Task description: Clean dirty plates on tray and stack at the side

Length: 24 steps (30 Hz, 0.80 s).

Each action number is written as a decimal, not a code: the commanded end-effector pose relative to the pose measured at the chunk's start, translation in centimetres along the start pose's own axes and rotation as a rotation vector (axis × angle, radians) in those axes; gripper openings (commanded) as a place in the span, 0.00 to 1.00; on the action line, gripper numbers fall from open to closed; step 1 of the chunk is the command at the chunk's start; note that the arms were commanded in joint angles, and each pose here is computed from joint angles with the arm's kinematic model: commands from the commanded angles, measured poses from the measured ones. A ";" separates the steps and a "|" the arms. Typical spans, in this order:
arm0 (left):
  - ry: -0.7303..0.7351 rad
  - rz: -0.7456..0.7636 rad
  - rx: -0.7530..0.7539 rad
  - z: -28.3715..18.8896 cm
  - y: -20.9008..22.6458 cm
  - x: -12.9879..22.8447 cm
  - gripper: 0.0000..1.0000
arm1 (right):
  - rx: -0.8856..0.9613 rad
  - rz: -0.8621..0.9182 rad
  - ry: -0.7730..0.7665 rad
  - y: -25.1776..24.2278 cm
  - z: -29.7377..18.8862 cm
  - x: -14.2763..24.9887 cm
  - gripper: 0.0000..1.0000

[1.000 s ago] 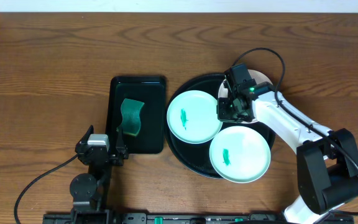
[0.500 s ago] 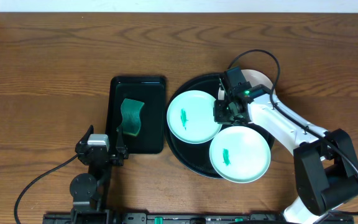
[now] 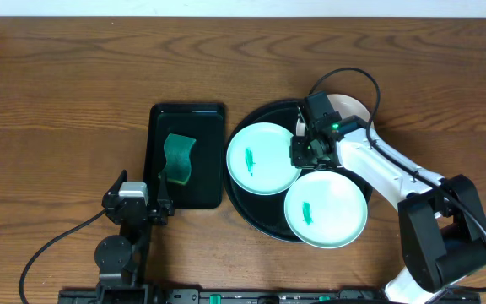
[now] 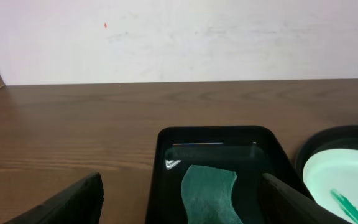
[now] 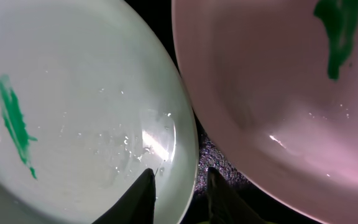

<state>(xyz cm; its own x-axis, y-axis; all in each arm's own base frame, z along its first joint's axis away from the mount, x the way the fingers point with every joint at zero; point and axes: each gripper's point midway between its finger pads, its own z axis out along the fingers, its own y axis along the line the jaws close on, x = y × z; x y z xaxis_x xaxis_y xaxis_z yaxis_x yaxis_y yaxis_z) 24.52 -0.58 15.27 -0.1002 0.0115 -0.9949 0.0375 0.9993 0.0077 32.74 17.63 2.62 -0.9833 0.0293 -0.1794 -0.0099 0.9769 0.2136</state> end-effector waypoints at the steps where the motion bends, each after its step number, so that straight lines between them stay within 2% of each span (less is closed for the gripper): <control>1: 0.044 0.003 0.020 0.0 -0.3 1.4 0.79 | 0.019 0.007 0.012 -0.3 0.7 0.5 0.25; 24: 0.044 0.003 0.020 0.0 -0.3 1.4 0.79 | 0.046 0.006 -0.005 -0.8 1.0 0.4 0.19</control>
<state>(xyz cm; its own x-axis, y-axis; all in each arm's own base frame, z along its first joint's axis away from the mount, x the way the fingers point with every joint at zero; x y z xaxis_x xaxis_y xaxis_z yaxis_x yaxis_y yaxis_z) 24.52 -0.58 15.27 -0.1002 0.0115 -0.9949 0.0375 0.9993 0.0077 32.90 17.26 2.15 -0.9811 0.0330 -0.1905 -0.0048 0.9809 0.1945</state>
